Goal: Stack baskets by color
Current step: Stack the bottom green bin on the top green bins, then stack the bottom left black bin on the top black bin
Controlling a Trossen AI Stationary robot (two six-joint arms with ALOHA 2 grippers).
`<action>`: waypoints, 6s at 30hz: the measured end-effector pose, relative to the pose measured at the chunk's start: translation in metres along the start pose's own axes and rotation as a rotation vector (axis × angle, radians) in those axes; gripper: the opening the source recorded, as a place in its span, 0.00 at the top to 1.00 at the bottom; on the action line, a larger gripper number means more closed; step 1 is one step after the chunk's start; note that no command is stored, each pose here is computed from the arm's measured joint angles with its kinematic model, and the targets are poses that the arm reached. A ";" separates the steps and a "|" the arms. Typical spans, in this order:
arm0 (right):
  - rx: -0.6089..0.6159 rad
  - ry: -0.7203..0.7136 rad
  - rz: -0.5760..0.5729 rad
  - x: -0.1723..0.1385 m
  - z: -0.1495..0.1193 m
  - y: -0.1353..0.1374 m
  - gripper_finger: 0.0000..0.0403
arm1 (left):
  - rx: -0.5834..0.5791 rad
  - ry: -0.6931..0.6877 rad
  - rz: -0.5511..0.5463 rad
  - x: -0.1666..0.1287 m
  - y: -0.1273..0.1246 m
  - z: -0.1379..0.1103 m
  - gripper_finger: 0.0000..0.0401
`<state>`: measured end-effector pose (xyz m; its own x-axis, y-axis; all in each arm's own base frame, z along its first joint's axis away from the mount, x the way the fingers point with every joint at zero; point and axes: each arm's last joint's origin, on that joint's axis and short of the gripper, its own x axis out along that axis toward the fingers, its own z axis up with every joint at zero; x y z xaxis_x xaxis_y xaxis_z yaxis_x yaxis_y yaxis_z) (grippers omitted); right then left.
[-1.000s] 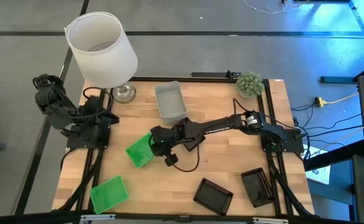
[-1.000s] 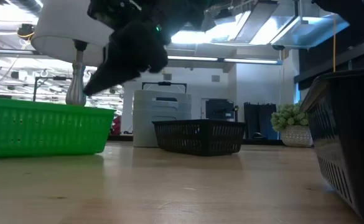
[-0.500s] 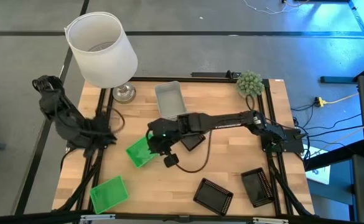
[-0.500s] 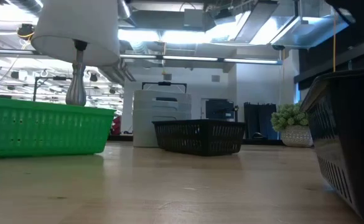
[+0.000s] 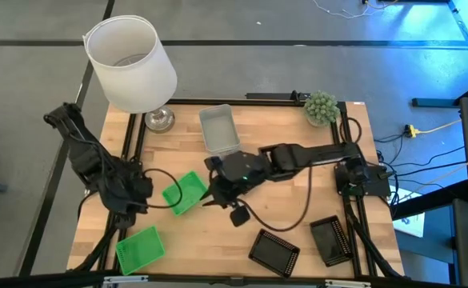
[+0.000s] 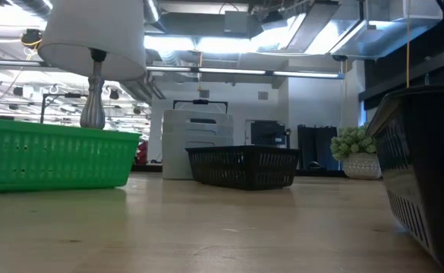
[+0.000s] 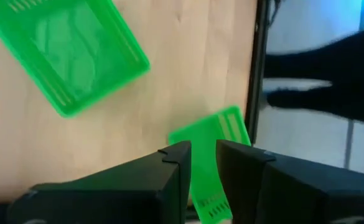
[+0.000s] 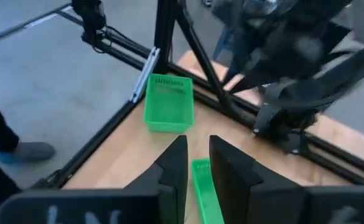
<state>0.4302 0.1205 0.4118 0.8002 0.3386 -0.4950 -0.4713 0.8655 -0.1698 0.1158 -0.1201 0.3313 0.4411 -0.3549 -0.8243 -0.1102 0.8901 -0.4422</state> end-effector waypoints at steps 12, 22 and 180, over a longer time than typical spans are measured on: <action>-0.040 -0.049 0.002 -0.023 0.018 0.027 0.83 | -0.095 0.142 0.038 0.026 -0.012 -0.001 0.98; -0.055 -0.060 0.021 -0.025 0.021 0.037 0.83 | -0.173 0.252 0.106 0.053 -0.021 -0.003 0.78; 0.730 0.411 -0.053 -0.116 -0.104 0.042 0.83 | 0.006 -0.554 0.365 0.011 0.013 0.054 0.82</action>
<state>0.2789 0.0796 0.3728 0.5488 0.2515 -0.7972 0.0345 0.9460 0.3222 0.1675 -0.0971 0.3351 0.7693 0.1675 -0.6166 -0.3350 0.9275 -0.1660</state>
